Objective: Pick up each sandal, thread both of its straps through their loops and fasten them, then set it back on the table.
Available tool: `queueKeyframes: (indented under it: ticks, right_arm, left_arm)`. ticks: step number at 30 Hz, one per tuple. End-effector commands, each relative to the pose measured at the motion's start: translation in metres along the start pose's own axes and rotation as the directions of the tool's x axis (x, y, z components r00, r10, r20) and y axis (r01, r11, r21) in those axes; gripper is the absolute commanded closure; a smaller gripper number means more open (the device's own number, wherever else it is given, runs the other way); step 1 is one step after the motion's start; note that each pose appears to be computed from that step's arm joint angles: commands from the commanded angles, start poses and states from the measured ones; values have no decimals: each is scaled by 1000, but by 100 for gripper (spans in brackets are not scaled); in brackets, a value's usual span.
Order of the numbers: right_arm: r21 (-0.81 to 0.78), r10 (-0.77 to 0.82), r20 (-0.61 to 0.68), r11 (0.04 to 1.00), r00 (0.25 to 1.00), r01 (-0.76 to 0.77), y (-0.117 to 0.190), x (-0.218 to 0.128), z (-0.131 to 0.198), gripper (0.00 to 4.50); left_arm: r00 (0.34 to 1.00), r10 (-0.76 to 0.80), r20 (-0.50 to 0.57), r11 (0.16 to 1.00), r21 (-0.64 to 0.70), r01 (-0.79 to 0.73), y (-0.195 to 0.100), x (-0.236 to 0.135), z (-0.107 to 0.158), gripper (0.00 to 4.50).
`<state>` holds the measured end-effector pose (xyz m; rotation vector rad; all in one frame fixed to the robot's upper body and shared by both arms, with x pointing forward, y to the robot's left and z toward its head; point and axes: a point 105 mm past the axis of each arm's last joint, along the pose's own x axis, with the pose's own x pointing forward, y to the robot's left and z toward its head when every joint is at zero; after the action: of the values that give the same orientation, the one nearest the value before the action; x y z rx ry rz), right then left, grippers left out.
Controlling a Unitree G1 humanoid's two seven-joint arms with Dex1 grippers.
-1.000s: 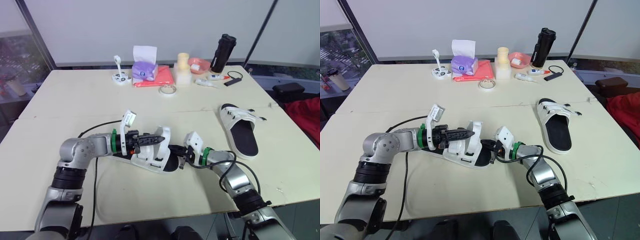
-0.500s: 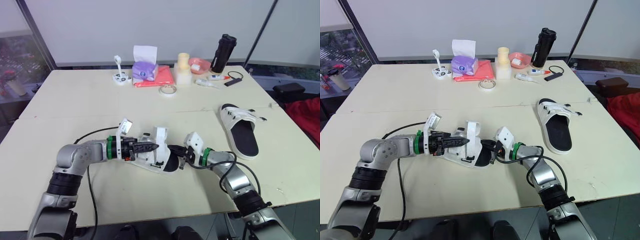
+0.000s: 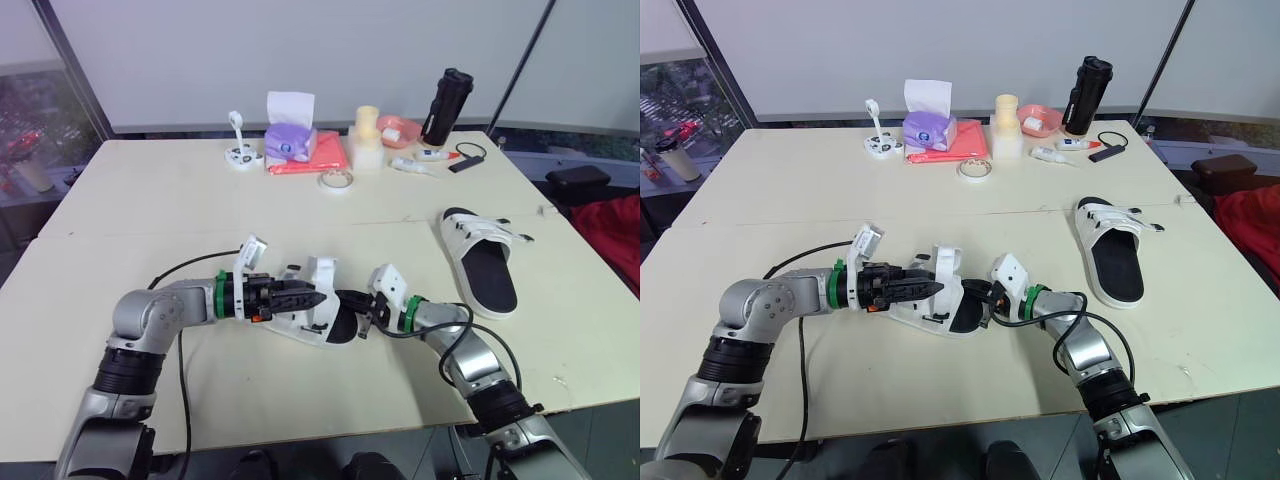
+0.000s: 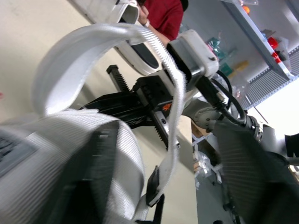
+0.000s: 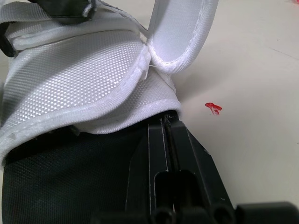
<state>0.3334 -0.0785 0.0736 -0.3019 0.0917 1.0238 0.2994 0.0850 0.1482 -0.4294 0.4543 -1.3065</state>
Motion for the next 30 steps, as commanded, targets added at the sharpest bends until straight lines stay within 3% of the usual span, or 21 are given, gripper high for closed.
queueKeyframes:
  ticks: [1, 6, 7, 9, 14, 20, 30]
  right_arm:
    - [150, 16, -274, 988, 962, 26, 18, -15, -77, 450]
    - [149, 15, -272, 989, 962, 27, 17, -14, -77, 450]
    - [148, 15, -272, 989, 962, 27, 17, -14, -77, 450]
    - [148, 15, -272, 989, 962, 27, 17, -13, -77, 450]
    - [151, 13, -274, 988, 962, 29, 17, -15, -78, 450]
    - [154, 11, -274, 988, 962, 33, 17, -15, -78, 450]
    - [156, 9, -269, 987, 963, 34, 18, -13, -77, 450]
  left_arm:
    - [999, -35, 3, 999, 33, 35, -11, 2, 4, 128]
    - [998, -29, -52, 997, 67, 33, -13, 9, -8, 128]
    - [997, -23, -72, 996, 80, 29, -13, 11, -12, 151]
    - [996, -18, -88, 995, 96, 26, -13, 13, -16, 210]
    - [998, -21, -67, 994, 108, 28, -14, 14, -9, 447]
    - [995, -98, 1, 994, 51, 98, -27, 9, 12, 447]
    - [997, -49, -63, 998, 29, 51, -14, 0, -5, 447]
